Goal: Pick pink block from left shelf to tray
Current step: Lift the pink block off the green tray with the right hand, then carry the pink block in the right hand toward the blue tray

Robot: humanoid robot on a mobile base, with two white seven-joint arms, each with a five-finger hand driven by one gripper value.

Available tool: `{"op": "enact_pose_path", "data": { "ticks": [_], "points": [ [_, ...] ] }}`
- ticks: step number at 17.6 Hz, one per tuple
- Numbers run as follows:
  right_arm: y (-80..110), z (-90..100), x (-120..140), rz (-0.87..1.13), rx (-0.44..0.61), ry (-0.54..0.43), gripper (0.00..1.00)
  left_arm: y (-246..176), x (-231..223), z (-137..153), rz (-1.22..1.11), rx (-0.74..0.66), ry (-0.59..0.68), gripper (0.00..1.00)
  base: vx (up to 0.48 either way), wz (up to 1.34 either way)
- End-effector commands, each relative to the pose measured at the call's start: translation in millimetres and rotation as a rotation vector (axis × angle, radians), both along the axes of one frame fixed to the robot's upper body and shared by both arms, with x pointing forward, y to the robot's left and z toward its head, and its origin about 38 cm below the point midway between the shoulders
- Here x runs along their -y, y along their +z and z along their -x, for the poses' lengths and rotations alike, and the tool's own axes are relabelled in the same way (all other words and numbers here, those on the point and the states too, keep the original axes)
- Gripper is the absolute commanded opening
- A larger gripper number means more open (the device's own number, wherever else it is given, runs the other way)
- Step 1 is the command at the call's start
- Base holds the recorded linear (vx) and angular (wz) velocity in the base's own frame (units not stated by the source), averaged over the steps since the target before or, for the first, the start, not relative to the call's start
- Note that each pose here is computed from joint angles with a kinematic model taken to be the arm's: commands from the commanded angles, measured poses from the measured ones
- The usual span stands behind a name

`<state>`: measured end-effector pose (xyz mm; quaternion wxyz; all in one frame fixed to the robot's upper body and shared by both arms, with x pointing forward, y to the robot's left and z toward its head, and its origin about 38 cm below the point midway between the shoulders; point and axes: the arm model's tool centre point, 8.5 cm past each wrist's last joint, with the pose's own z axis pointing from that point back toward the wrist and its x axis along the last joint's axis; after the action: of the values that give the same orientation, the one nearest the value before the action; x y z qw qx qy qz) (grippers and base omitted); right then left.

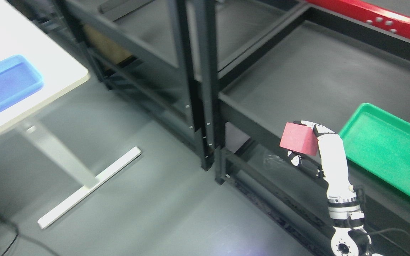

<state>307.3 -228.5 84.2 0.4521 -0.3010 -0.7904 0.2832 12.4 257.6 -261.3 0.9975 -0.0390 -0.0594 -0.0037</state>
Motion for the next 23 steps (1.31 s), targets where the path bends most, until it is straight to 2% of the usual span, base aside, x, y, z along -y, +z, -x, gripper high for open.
{"op": "enact_pose_path", "data": {
  "ticks": [1, 23],
  "points": [
    [2.8, 0.0, 9.9, 0.02, 0.008, -0.013, 0.05, 0.5, -10.5, 7.0, -0.015, -0.003, 0.0, 1.0, -0.226, 0.69],
    [7.0, -4.0, 8.5, 0.018, 0.021, -0.009, 0.05, 0.5, -10.5, 7.0, -0.015, -0.003, 0.0, 1.0, -0.173, 0.54]
  ]
}}
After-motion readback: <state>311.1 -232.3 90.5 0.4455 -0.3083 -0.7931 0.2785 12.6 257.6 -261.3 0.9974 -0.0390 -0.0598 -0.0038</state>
